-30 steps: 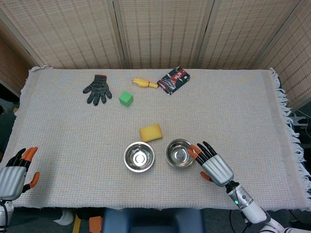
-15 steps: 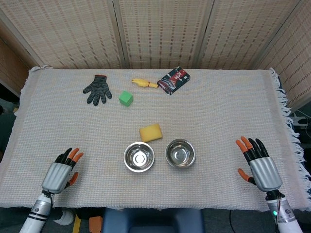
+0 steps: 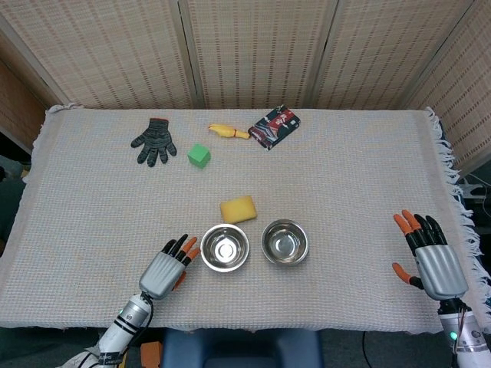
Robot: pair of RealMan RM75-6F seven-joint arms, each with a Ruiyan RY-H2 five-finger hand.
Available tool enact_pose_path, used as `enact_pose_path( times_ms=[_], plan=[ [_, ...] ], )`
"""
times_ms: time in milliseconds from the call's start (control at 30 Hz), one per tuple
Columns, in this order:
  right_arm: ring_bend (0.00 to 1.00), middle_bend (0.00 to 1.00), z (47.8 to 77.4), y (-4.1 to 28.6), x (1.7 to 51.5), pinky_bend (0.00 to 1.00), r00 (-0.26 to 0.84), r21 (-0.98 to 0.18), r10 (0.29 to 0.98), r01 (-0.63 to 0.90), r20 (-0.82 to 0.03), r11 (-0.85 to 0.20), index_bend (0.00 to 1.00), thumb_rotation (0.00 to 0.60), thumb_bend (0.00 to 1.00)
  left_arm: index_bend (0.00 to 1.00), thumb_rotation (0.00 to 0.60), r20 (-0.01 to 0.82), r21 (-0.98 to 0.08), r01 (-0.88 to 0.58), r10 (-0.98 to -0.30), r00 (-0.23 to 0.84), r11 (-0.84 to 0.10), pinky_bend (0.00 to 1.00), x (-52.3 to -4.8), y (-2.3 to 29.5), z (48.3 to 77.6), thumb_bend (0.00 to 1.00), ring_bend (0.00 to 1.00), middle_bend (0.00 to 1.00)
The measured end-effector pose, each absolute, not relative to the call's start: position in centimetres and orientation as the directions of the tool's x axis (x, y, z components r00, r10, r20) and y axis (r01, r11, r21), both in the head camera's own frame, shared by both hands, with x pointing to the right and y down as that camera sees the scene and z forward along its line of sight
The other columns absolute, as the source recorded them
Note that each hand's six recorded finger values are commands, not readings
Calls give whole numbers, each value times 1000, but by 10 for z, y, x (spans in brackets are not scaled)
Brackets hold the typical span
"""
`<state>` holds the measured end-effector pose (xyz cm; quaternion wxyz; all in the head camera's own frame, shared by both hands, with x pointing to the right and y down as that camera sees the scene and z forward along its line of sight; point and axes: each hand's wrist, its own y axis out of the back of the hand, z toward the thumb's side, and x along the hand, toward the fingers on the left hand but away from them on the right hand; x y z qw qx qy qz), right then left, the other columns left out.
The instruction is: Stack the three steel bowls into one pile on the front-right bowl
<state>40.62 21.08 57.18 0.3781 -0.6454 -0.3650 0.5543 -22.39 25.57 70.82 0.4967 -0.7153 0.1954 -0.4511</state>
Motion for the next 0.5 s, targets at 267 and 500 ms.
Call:
enact_pose_path(
  times_ms=[267, 500],
  plan=[
    [0, 0, 574, 211, 410, 0, 112, -876, 875, 52, -471, -479, 0, 600, 151, 208, 600, 390, -912, 138, -717, 578, -385, 215, -189, 253, 707, 409, 47, 56],
    [0, 0, 577, 213, 410, 0, 110, -858, 856, 44, -506, -512, 0, 600, 151, 191, 600, 329, -935, 96, -736, 592, -341, 224, -181, 244, 695, 406, 49, 62]
  ],
)
